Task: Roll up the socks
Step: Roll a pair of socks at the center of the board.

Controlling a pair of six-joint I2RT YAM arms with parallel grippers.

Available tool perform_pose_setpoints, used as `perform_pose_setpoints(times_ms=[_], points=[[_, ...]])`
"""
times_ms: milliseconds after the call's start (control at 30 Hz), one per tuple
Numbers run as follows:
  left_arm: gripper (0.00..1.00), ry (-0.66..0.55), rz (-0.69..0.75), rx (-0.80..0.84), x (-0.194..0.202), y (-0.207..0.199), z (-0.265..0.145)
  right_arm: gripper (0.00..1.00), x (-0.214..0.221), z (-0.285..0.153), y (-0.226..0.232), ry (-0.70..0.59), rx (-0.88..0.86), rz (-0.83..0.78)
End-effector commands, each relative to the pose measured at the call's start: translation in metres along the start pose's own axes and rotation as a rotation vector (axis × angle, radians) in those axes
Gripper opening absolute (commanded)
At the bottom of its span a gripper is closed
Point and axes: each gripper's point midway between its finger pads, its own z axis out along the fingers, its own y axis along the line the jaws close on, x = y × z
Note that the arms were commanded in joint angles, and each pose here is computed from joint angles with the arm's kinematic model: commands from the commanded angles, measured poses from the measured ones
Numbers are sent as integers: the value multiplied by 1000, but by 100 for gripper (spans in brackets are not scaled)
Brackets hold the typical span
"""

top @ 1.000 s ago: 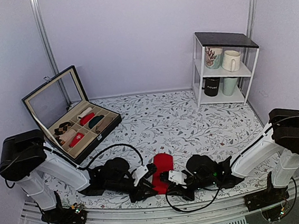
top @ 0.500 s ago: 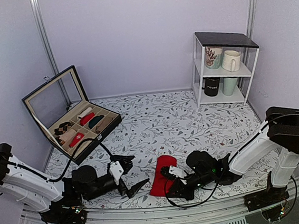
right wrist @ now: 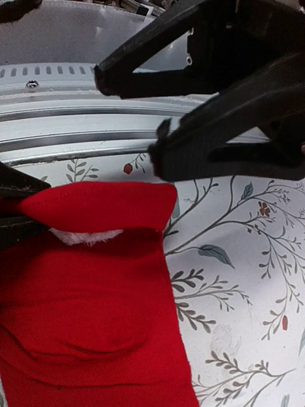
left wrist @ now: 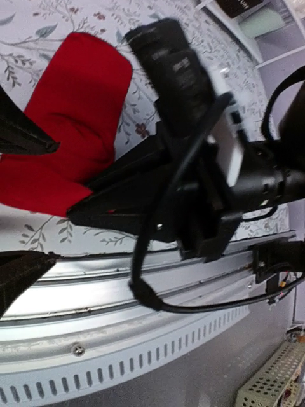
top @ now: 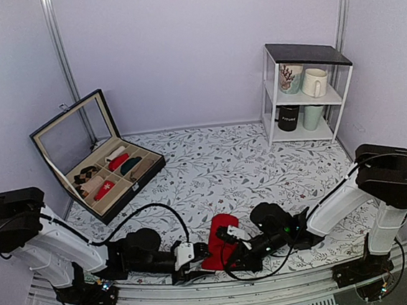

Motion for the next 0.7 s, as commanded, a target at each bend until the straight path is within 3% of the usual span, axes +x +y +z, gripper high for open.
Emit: perform_pose_setpoints(times_ms=[0, 133, 500, 667], points=[[53, 67, -79, 80, 21, -18, 1, 7, 70, -1, -18, 218, 56, 144], [57, 64, -79, 34, 28, -11, 0, 7, 72, -2, -18, 220, 53, 147], [56, 85, -66, -66, 44, 5, 11, 7, 75, -3, -19, 225, 53, 151], [49, 74, -57, -49, 40, 3, 14, 7, 75, -3, -19, 227, 54, 154]])
